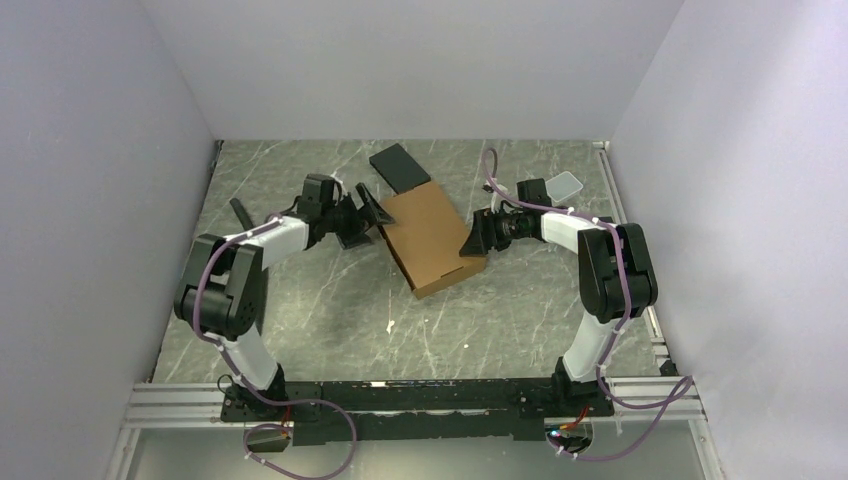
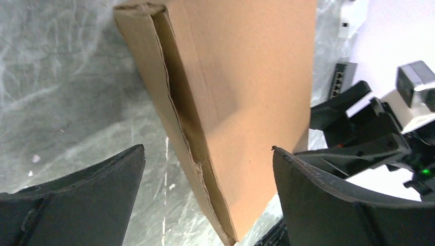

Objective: Fold the paper box

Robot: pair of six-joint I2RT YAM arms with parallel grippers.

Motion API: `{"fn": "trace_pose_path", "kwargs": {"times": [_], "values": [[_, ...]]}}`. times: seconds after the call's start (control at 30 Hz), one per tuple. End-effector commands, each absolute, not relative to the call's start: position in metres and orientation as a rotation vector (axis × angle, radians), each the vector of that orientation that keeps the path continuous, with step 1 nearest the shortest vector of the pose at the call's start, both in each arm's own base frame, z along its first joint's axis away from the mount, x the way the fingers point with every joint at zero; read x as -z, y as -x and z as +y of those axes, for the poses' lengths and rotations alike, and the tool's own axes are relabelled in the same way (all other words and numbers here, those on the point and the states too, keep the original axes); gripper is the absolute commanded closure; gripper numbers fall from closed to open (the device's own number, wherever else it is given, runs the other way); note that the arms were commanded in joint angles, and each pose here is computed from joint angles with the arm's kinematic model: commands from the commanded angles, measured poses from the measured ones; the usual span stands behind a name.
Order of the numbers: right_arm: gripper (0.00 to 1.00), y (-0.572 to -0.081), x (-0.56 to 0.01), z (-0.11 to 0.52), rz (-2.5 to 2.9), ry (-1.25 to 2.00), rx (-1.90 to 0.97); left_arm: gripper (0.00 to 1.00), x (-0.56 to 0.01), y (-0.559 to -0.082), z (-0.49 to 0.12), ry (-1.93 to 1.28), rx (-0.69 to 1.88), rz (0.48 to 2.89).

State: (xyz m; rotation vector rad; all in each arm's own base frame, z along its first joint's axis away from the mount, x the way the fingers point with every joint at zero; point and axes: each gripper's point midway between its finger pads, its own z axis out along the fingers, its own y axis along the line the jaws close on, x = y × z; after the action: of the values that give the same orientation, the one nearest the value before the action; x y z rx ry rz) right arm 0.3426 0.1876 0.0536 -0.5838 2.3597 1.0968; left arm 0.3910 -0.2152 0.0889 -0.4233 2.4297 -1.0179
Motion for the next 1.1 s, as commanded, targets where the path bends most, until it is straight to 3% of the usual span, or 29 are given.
{"fn": "trace_pose_path", "kwargs": {"times": [0.0,0.2,0.3,0.43,0.47,0.53,0.6,0.73,0.93,1.07], "values": [[0.29,-0.335,-0.040,0.188,2.404,0.609,-1.089,0.00,-0.105,-0.372,-0.239,0.380,1.222,2.344],[0.29,-0.334,-0.038,0.189,2.409,0.608,-1.093,0.00,-0.086,-0.343,-0.281,0.364,1.237,2.416],[0.30,-0.332,-0.037,0.191,2.413,0.617,-1.096,0.07,-0.071,-0.345,-0.286,0.408,1.184,2.468],[0.31,-0.328,-0.037,0.196,2.412,0.637,-1.109,0.25,-0.063,-0.349,-0.284,0.420,1.103,2.496],[0.32,-0.327,-0.038,0.197,2.408,0.641,-1.115,0.33,-0.063,-0.349,-0.282,0.418,1.092,2.499],[0.37,-0.325,-0.039,0.201,2.405,0.646,-1.142,0.39,-0.064,-0.348,-0.279,0.411,1.070,2.499],[0.45,-0.322,-0.040,0.205,2.400,0.648,-1.179,0.55,-0.066,-0.346,-0.277,0.403,1.056,2.495],[0.50,-0.316,-0.046,0.214,2.377,0.669,-1.233,0.68,-0.080,-0.345,-0.279,0.354,1.095,2.456],[0.40,-0.317,-0.063,0.216,2.324,0.697,-1.225,0.67,-0.094,-0.341,-0.280,0.298,1.125,2.429],[0.32,-0.329,-0.076,0.204,2.292,0.665,-1.183,0.53,-0.100,-0.334,-0.275,0.291,1.113,2.414]]}}
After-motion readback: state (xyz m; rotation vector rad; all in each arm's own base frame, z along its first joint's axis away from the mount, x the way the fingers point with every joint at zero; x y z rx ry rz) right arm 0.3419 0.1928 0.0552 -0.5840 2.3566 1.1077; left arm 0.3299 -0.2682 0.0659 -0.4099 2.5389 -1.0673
